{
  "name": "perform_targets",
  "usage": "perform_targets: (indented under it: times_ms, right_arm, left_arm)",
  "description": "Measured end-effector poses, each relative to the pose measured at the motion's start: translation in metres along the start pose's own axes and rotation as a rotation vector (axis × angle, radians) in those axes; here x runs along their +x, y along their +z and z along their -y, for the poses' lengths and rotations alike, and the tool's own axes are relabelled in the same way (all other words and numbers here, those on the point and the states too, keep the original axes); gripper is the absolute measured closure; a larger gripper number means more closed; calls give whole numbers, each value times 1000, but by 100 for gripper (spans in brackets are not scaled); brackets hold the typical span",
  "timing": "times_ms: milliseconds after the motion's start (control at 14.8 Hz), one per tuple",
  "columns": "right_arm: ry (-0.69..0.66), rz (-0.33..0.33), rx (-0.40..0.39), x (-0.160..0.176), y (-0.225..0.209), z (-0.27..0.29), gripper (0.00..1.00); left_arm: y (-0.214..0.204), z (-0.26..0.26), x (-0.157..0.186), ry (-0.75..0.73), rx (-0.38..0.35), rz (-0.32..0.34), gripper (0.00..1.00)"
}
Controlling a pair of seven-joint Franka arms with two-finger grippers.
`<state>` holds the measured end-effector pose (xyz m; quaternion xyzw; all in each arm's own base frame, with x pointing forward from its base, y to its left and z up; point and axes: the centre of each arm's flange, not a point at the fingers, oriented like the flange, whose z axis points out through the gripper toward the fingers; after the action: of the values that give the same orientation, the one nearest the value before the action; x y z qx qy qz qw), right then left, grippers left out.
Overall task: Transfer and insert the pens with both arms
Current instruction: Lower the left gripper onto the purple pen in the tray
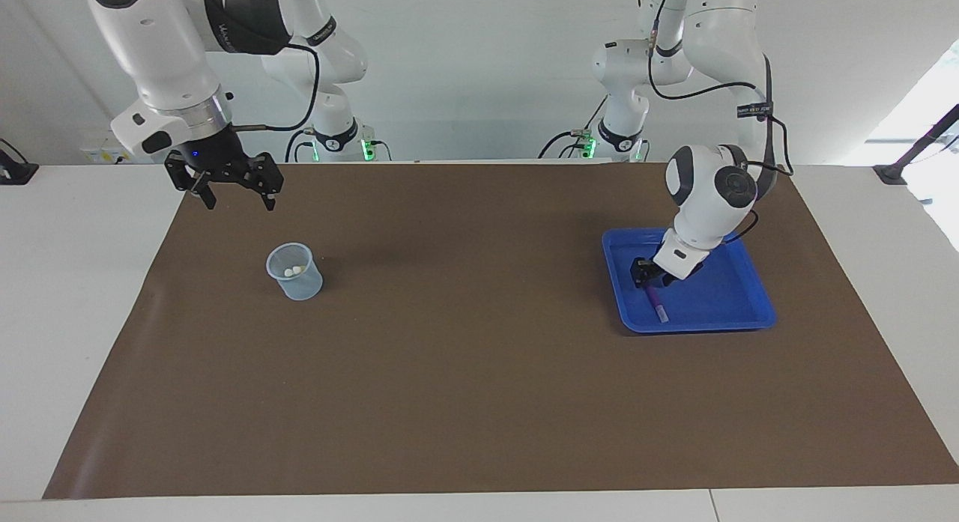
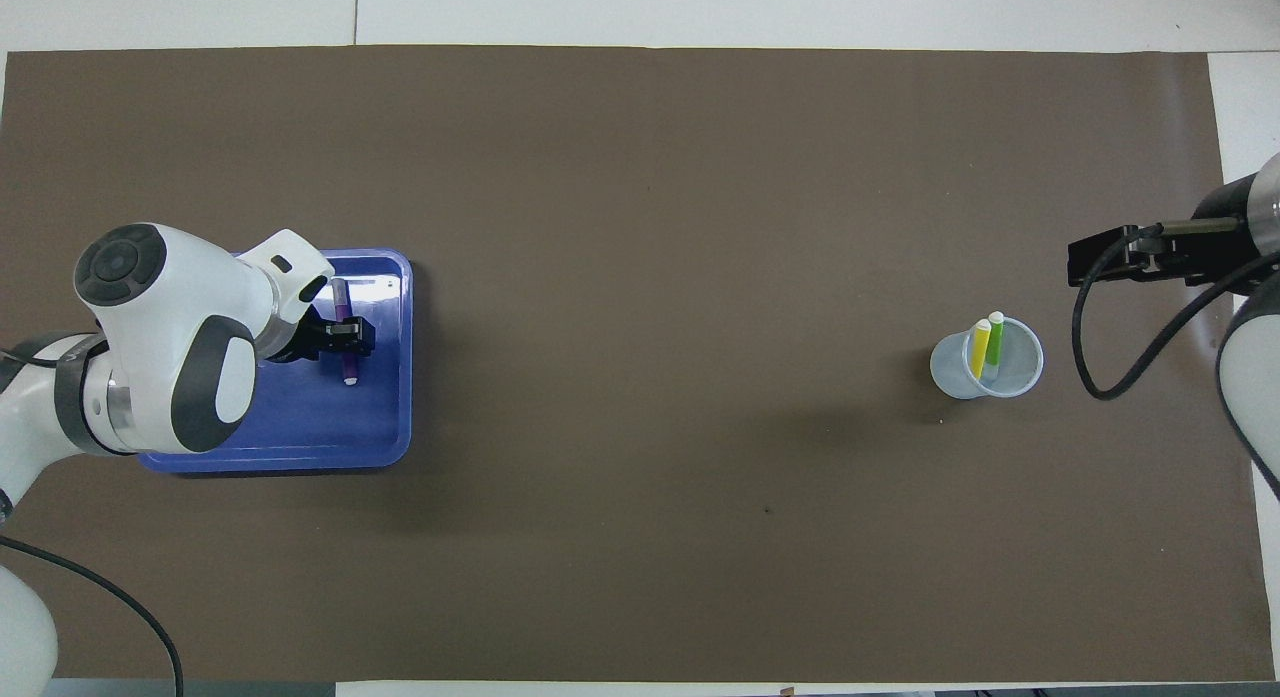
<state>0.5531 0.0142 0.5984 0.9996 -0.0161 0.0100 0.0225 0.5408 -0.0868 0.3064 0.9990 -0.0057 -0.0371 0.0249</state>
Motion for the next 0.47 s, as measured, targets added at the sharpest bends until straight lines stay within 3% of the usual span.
perform_targets:
  times_ms: [67,270,405,472]
  right_arm:
    - [1,3,0,-1,-2,1,0]
    - [5,7,0,-1,-5,0,0]
    - [8,16,-1,0,-12,-2,0]
    - [9,19,-1,1,-15,-2,0]
  left_arm:
    - [1,0,0,0,0,1,34]
    - [2,0,0,1,0,3,63]
    - [3,0,0,1,0,4,68]
    - [3,0,0,1,1,4,79]
